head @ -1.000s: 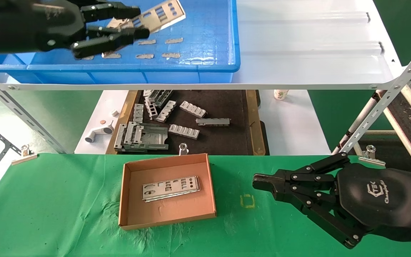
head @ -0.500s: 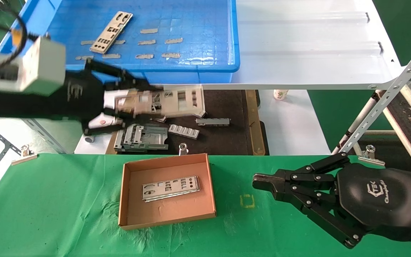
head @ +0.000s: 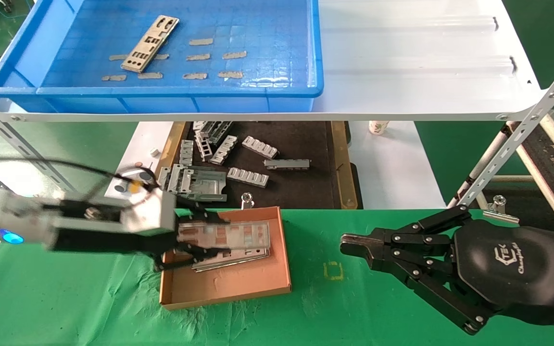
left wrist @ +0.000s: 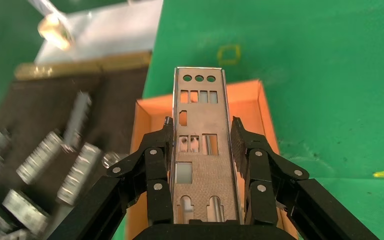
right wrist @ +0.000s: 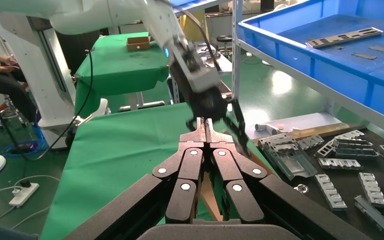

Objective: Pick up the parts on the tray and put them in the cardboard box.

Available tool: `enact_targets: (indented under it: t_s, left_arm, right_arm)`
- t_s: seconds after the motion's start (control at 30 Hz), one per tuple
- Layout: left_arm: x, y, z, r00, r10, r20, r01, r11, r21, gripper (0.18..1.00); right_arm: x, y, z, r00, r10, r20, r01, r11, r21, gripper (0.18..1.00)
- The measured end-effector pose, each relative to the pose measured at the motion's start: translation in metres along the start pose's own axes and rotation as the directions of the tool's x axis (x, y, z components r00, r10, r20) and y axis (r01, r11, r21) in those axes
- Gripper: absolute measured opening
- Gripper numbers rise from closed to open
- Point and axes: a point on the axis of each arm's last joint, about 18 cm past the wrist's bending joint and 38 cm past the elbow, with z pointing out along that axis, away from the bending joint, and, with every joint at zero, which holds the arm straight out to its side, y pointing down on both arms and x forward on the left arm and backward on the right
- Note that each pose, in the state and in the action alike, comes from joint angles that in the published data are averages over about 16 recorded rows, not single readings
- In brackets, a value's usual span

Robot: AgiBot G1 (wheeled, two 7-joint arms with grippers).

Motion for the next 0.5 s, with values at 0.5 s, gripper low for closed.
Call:
enact_targets:
  t_s: [0.5]
  left_arm:
    - [0.025,0.049,0.053,0.997,-0.073,0.005,0.073,0.987,-0.141,0.440]
  right_arm:
    - [0.000,0.000,0.000,1.000,0.000,0.000,0.000,1.000,0.000,0.191]
